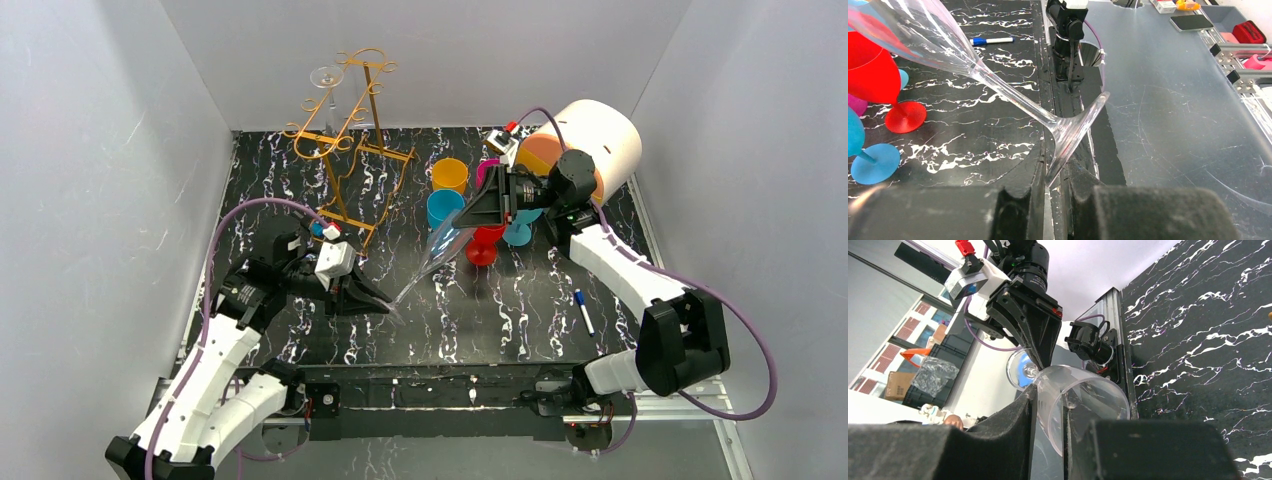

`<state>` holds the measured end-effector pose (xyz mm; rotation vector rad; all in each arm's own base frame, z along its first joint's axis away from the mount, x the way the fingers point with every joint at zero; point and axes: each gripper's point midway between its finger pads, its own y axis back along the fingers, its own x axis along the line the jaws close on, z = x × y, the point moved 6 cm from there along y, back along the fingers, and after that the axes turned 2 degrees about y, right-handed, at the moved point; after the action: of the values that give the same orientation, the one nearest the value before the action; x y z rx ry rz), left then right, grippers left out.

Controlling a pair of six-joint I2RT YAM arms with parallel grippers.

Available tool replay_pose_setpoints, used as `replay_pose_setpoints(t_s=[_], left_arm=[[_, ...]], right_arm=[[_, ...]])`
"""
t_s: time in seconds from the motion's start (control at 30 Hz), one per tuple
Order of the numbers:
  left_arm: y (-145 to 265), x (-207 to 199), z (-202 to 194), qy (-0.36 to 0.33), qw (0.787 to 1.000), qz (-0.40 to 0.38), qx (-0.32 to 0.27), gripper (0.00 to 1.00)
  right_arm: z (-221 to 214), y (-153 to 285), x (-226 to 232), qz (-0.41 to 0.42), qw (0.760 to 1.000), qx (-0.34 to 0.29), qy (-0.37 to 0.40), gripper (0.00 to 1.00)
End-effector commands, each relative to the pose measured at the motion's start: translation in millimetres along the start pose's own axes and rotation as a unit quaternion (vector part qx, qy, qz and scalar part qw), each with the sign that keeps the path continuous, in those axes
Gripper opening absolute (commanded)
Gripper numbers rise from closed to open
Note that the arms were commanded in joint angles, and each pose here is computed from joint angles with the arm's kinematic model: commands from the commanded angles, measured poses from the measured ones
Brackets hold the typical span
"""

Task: Take the wine glass off the wine glass rack
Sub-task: Place the wine glass at the center of the board.

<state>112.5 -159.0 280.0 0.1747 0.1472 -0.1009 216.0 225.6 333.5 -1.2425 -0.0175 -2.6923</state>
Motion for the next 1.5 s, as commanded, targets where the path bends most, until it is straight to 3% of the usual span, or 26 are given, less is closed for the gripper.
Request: replay_pose_setpoints(t_s=[0.0,0.07,0.13,0.17,0.23,0.33,0.4,0.53,0.57,0.8,0.87,0.97,1.03,1.27,1.47], left_arm=[[7,26,1,0.010,0.994,0.109,0.022,0.02],[9,25,2,0.006,0.993,0.115,0.023,0.00],[10,25,1,0.005,0.992,0.123,0.026,0.00],[10,26,0,0.004,0.992,0.127,0.027,0.00],[12,28,-2,0.004,0.990,0.138,0.033,0.00],[12,29,-3,0.006,0.989,0.145,0.038,0.00],[13,30,-3,0.006,0.988,0.148,0.040,0.00],[14,32,-4,0.008,0.986,0.158,0.045,0.00],[14,32,-4,0.008,0.986,0.161,0.046,0.00],[17,28,0,0.008,0.985,0.170,0.042,0.15],[19,27,1,0.009,0.983,0.178,0.044,0.30],[22,26,2,0.013,0.979,0.197,0.049,0.61],[24,25,3,0.008,0.977,0.206,0.049,0.71],[29,14,10,-0.010,0.977,0.209,0.040,0.84],[31,0,4,-0.028,0.980,0.189,0.054,0.85]], right_arm=[[-14,-5,29,0.044,0.996,0.056,0.052,0.01],[-14,-4,30,0.047,0.996,0.063,0.048,0.07],[-15,-3,31,0.052,0.995,0.071,0.049,0.37],[-17,-3,33,0.054,0.995,0.074,0.051,0.44],[-18,-2,36,0.056,0.994,0.076,0.059,0.53],[-21,0,42,0.062,0.992,0.084,0.070,0.58],[-23,2,45,0.065,0.991,0.088,0.075,0.48],[-22,1,45,0.064,0.991,0.086,0.074,0.07],[-22,1,44,0.063,0.992,0.085,0.072,0.01],[-17,-2,39,0.056,0.993,0.071,0.070,0.01],[-17,-2,38,0.054,0.994,0.068,0.072,0.01],[-16,-3,36,0.049,0.994,0.061,0.073,0.01],[-15,-3,34,0.043,0.995,0.057,0.073,0.01],[-11,-6,25,0.014,0.997,0.043,0.068,0.01],[-7,-8,21,-0.001,0.997,0.026,0.069,0.01]])
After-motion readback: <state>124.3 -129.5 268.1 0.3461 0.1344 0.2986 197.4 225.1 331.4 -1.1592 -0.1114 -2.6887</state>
